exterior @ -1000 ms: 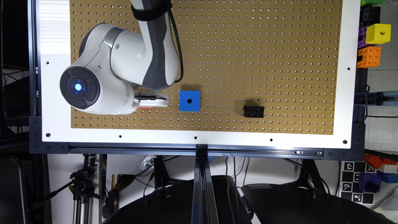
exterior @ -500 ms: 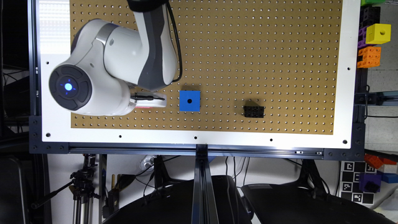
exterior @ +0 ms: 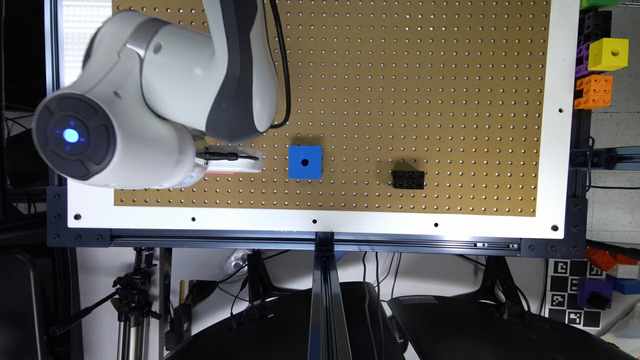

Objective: Pick up pink block.

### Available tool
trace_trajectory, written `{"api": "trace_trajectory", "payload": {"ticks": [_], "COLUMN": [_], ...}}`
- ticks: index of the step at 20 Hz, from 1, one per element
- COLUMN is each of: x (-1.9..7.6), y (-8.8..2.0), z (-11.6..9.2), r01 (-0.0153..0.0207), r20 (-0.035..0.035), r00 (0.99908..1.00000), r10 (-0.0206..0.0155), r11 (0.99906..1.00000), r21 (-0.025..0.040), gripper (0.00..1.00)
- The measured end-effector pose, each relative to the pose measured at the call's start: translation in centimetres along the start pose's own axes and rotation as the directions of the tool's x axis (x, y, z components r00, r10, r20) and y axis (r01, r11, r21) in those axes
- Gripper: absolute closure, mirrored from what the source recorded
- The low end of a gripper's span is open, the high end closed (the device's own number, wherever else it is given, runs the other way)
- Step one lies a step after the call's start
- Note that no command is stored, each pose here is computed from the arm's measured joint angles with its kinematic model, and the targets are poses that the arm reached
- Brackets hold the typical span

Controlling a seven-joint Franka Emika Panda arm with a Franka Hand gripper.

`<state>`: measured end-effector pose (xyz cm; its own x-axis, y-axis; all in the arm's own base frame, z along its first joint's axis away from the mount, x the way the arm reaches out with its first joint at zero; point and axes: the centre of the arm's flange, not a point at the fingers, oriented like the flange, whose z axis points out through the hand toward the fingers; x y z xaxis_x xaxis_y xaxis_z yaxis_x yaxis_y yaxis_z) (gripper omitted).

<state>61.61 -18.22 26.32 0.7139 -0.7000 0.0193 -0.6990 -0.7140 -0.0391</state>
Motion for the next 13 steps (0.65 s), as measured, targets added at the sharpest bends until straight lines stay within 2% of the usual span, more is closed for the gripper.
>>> {"api": "trace_trajectory", "payload": {"ticks": [2, 6, 9, 13], "x": [-0.08, -0.1, -0.2, -0.24], "y": [0.0, -0.1, -0.1, -0.1], "z": [-0.7, -2.2, -3.2, -3.2], "r01": [0.0009, 0.002, 0.0026, 0.0028], "r20": [0.002, -0.005, -0.0043, -0.0032], "r00": [0.999998, 0.999986, 0.999987, 0.999991], "r10": [-0.0009, -0.002, -0.0027, -0.0028], "r11": [0.999998, 0.999998, 0.999995, 0.999993], "r21": [-0.0019, -0.0001, -0.0018, -0.0025], "gripper": [1.0, 1.0, 1.0, 1.0]}}
